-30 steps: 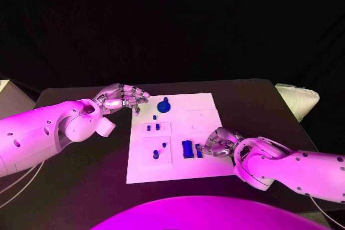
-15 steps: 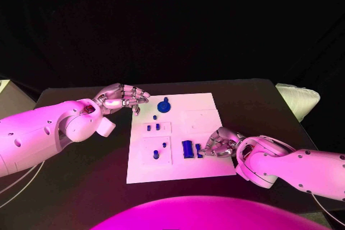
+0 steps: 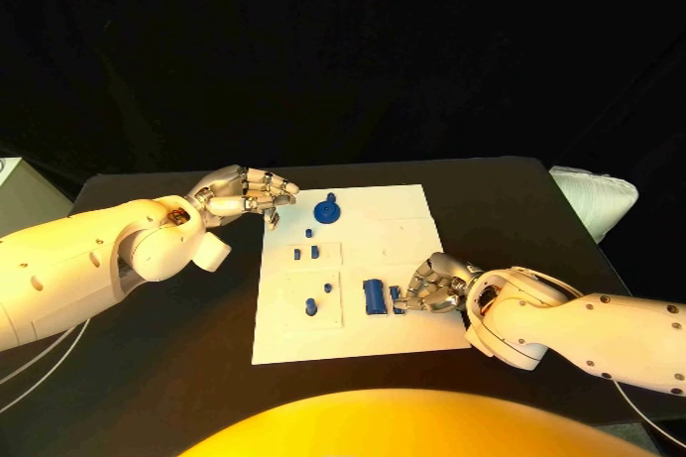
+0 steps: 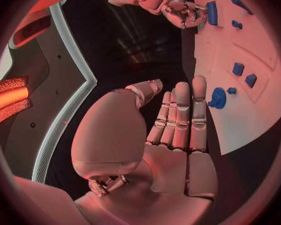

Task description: Assemble the parts on the task board

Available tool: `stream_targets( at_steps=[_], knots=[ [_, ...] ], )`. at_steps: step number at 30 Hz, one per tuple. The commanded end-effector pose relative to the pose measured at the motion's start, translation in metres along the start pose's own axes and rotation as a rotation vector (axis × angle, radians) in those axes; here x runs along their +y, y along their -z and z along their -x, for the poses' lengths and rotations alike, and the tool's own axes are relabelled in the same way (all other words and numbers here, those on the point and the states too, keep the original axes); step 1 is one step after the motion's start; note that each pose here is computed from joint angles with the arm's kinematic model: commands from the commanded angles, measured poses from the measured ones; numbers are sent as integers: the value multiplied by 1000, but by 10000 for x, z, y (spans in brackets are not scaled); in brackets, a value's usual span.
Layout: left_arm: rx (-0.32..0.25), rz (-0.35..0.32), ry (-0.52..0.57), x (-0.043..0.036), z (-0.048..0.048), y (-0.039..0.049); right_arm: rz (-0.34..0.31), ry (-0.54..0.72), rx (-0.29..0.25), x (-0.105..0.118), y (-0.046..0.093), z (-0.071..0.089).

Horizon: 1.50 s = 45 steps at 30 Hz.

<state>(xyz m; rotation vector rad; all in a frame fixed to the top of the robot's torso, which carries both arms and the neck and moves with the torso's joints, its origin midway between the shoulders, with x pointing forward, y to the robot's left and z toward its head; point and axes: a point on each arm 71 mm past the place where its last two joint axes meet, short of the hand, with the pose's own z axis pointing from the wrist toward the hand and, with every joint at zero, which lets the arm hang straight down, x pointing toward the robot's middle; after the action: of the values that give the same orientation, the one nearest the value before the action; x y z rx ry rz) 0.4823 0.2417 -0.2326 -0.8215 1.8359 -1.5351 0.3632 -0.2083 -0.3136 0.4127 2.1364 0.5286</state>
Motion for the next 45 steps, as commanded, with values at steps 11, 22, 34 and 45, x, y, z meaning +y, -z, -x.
stream_targets(
  at_steps=[11,22,34,45],
  knots=[
    [13,-10,11,-4,-17,-8,45,-13,8,7,19,-42],
    [-3,-18,13,-2,1,-13,178,-105,-39,83,27,165],
    [-288,-193,81,-89,150,0,374,-332,-246,71,-318,906],
    [-420,-212,77,-43,290,-84,360,-603,-370,-84,-729,1476]
  ],
)
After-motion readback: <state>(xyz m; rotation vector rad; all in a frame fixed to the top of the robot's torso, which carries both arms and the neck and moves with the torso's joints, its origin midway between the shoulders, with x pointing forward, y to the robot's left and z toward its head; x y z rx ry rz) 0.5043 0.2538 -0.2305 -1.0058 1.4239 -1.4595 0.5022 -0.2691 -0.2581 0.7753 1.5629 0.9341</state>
